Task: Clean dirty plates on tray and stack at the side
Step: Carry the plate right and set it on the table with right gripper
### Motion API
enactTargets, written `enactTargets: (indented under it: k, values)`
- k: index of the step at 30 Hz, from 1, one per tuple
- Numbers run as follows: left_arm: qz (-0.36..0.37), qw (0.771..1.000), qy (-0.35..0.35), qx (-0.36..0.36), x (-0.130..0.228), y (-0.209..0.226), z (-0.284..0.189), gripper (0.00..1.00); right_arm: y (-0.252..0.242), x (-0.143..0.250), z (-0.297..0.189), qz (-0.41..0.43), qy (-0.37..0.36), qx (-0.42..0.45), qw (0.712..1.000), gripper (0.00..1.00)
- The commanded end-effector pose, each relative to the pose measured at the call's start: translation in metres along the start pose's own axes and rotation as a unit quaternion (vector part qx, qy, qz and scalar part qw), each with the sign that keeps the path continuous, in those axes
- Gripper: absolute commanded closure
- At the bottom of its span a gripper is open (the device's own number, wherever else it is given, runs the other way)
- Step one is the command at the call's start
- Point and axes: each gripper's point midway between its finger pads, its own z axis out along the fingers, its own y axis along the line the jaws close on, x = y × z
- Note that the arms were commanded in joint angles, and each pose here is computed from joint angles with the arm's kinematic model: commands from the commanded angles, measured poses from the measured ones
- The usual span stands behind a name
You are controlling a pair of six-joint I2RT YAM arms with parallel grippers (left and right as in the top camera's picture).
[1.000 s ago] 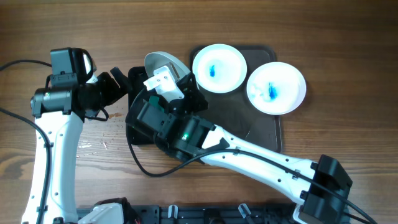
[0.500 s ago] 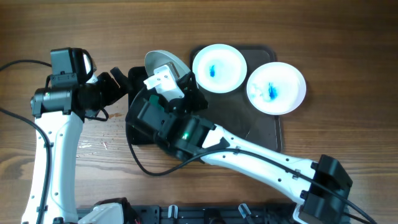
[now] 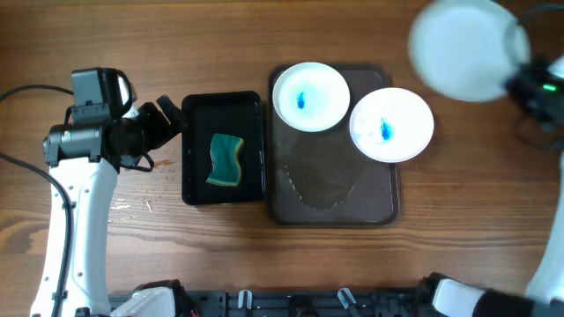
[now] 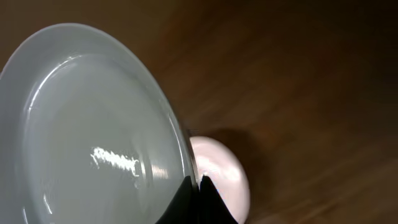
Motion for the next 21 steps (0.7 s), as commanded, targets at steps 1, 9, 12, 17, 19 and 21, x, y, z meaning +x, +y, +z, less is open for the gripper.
enactTargets:
  k: [1,9,12,17,19,21]
  values:
    - [0.000,1.000,-0.008,0.010,-0.004,-0.004,-0.006,0.00,-0.125,-0.009,0.039,0.134,0.017,0.150,0.979,0.95]
    - [0.000,1.000,-0.009,0.010,-0.005,-0.004,-0.006,0.00,-0.199,0.041,0.118,0.099,0.129,0.294,0.942,0.95]
    - [0.000,1.000,-0.008,0.010,-0.004,-0.004,-0.006,0.00,-0.183,0.074,0.145,0.049,0.182,0.311,0.932,0.96]
    - [0.000,1.000,-0.008,0.010,-0.004,-0.004,-0.006,0.00,-0.159,0.132,0.157,-0.053,0.215,0.362,0.905,0.96]
    - [0.000,1.000,-0.008,0.010,-0.004,-0.004,-0.006,0.00,-0.152,0.137,0.146,-0.071,0.214,0.379,0.898,0.89]
    - [0.000,1.000,-0.008,0.010,-0.004,-0.004,-0.006,0.00,-0.147,0.128,0.127,-0.063,0.179,0.403,0.895,0.57]
